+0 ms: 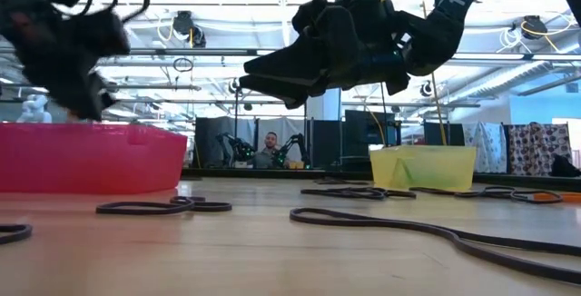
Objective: Sort rubber bands into baskets
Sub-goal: Put the orange rubber band into the pink bin, then put the violet rubber band into the blue bin
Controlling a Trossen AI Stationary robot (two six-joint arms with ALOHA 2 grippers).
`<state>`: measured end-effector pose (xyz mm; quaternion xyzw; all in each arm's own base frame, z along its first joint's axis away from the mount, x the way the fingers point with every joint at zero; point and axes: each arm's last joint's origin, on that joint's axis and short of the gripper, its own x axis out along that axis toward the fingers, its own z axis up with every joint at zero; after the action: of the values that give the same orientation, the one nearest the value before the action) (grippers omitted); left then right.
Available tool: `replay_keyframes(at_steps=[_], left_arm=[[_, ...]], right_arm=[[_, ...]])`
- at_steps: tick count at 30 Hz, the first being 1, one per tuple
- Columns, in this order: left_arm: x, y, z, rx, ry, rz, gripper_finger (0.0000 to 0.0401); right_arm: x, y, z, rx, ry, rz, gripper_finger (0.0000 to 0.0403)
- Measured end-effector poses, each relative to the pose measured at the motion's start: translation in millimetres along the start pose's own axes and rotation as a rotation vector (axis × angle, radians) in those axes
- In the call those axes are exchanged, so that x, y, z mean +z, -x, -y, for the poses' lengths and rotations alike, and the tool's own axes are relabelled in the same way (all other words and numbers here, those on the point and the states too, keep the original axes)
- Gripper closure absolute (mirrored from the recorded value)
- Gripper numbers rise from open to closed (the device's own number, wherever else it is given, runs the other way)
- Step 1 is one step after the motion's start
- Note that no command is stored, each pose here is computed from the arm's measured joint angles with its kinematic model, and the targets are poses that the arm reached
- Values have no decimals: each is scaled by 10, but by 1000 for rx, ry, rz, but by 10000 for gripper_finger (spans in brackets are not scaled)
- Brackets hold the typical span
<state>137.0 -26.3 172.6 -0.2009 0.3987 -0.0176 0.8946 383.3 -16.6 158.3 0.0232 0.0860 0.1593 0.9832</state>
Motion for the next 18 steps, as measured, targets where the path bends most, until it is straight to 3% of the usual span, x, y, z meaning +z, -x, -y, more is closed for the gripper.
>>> replay_keyframes(at_steps=[3,9,18], left_arm=[[-83,0,-30,13,108,-100,390],[-93,-28,-57,82,118,-101,384],[-55,-38,-73,117,125,-58,294]], right_arm=[[2,0,0,0,1,2,192],[2,0,0,1,2,2,192],[68,75,27,-40,-34,-86,193]])
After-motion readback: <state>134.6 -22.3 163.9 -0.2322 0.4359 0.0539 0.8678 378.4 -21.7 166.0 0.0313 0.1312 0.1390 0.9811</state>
